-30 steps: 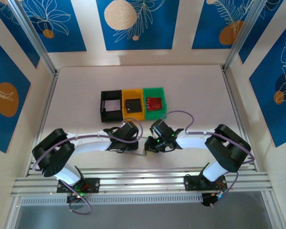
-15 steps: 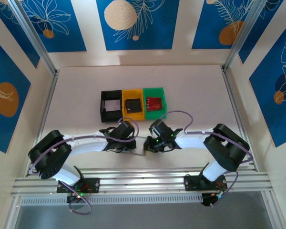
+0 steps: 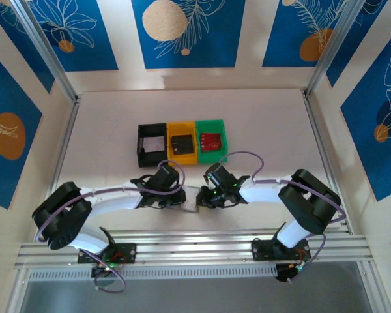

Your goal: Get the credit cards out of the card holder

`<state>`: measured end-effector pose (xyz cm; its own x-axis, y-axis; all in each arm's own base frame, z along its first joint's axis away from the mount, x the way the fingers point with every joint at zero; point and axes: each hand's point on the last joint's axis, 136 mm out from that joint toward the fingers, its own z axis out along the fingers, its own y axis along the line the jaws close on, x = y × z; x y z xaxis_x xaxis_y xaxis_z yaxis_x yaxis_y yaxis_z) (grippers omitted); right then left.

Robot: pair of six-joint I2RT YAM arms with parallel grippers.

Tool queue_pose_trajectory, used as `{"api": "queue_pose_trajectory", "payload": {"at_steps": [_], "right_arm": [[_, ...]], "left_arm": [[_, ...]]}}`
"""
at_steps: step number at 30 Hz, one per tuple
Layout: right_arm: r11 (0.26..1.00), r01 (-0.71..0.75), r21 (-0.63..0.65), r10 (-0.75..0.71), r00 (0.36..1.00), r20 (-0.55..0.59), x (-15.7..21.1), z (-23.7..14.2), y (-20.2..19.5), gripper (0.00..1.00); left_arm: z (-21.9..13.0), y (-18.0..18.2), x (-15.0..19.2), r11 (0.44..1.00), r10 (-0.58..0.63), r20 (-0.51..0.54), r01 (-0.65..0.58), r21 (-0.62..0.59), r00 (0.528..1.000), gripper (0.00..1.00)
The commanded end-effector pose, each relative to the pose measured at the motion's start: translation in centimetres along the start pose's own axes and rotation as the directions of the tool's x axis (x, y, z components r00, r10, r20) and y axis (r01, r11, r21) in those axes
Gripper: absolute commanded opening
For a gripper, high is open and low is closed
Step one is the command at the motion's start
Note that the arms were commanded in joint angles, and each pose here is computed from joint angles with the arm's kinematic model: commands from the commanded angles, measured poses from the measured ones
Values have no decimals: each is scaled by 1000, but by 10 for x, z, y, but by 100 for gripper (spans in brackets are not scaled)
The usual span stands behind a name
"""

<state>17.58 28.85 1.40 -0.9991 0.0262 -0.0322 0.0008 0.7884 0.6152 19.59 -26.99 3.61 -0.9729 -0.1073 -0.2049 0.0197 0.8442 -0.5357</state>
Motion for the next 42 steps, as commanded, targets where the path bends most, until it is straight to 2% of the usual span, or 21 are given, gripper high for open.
{"api": "queue_pose_trajectory", "payload": {"at_steps": [1, 12, 21, 33, 42], "right_arm": [[993, -30, 112, 37, 997, -61, 20, 16, -32, 9], [993, -27, 111, 35, 997, -68, 21, 18, -31, 9], [993, -27, 111, 35, 997, -70, 22, 19, -31, 9], [994, -24, 105, 31, 997, -68, 21, 19, -29, 9], [994, -22, 104, 29, 997, -70, 22, 20, -29, 9]], "left_arm": [[-10, -49, -1, 975, 10, -20, -5, 224, 1000, 14], [-15, -56, -5, 951, -24, -16, 28, 308, 1000, 15], [-19, -62, -8, 929, -41, -7, 40, 369, 999, 9], [-24, -75, -8, 900, -24, -10, 26, 435, 1000, 12], [-28, -81, -9, 882, -20, -2, 19, 471, 1000, 1]]}}
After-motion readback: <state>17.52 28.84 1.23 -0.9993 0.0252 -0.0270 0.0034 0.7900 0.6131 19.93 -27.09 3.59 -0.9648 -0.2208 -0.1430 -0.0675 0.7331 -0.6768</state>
